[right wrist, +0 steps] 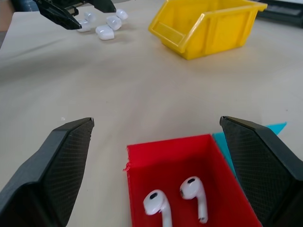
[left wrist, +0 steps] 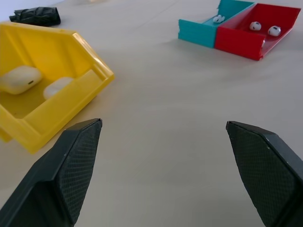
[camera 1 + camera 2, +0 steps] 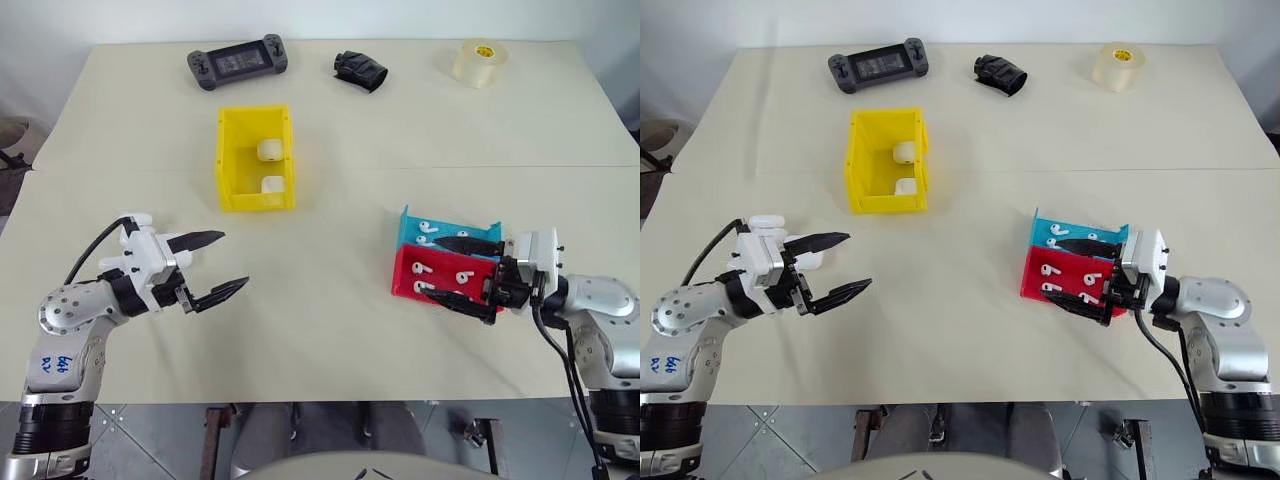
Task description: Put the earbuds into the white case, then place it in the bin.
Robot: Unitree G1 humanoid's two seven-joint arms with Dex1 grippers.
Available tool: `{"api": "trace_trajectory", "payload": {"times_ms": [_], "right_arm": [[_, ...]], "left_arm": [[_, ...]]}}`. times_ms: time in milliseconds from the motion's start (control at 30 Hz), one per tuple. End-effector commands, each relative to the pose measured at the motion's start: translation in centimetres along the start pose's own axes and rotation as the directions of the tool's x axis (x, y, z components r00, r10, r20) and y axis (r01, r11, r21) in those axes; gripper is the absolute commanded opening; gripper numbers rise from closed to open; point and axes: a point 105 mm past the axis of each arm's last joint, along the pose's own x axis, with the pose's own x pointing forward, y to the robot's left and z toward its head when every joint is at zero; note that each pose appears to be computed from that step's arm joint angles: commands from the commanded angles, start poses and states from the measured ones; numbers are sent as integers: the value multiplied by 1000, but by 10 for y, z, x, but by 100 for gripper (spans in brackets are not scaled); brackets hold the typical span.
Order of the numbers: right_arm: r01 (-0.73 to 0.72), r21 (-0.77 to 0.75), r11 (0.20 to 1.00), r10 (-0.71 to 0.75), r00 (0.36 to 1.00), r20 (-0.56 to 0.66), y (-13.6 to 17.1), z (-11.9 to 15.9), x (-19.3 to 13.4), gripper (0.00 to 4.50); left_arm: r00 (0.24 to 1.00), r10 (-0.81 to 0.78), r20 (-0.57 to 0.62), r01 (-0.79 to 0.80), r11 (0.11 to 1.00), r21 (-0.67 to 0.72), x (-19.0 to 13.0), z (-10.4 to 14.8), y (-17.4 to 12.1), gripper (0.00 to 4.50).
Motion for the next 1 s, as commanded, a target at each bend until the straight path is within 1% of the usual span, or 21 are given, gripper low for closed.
{"api": "trace_trajectory", "payload": {"times_ms": [33, 100, 200, 267, 333, 467, 533, 600, 667, 700, 733, 833, 867, 1000], "right_arm": [[20, -35, 999, -18, 999, 34, -1, 9, -3, 450], [3, -29, 1000, -2, 999, 44, -1, 9, 2, 450], [-68, -36, 997, 71, 994, 86, 4, 13, 20, 450], [-103, -40, 994, 107, 989, 105, 6, 16, 27, 450], [-168, -53, 984, 174, 975, 135, 12, 21, 41, 450], [-261, -81, 962, 272, 946, 177, 22, 28, 61, 450], [-310, -101, 945, 325, 926, 195, 29, 31, 70, 450], [-330, -113, 937, 347, 916, 201, 31, 32, 73, 450], [-352, -146, 925, 377, 899, 221, 36, 36, 77, 450], [-358, -153, 921, 385, 895, 225, 37, 36, 79, 450], [-364, -151, 919, 391, 892, 227, 38, 36, 79, 450], [-360, -147, 921, 385, 895, 223, 37, 36, 79, 450], [-354, -149, 924, 379, 899, 218, 35, 35, 77, 450], [-335, -163, 928, 363, 912, 191, 27, 39, 70, 450]], "left_arm": [[998, 69, 0, -69, 996, 50, -9, 5, 9, 447], [994, 108, 24, -108, 994, 35, -15, 8, 8, 447], [955, 293, 47, -294, 956, 6, -40, 12, 13, 447], [929, 369, 40, -369, 929, 3, -50, 11, 12, 447], [865, 502, -8, -503, 864, -26, -72, 1, 5, 447], [746, 657, -111, -665, 744, -64, -106, -14, -20, 447], [657, 733, -176, -751, 656, -71, -125, -24, -30, 447], [611, 764, -207, -789, 609, -81, -133, -28, -33, 447], [506, 820, -267, -862, 495, -111, -150, -38, -36, 447], [468, 835, -290, -883, 454, -118, -156, -41, -38, 447], [449, 836, -316, -893, 435, -116, -160, -44, -40, 447], [473, 814, -337, -880, 457, -130, -155, -44, -41, 447], [477, 809, -344, -878, 456, -147, -153, -43, -35, 447], [475, 756, -451, -876, 453, -164, -142, -36, 4, 447]]}}
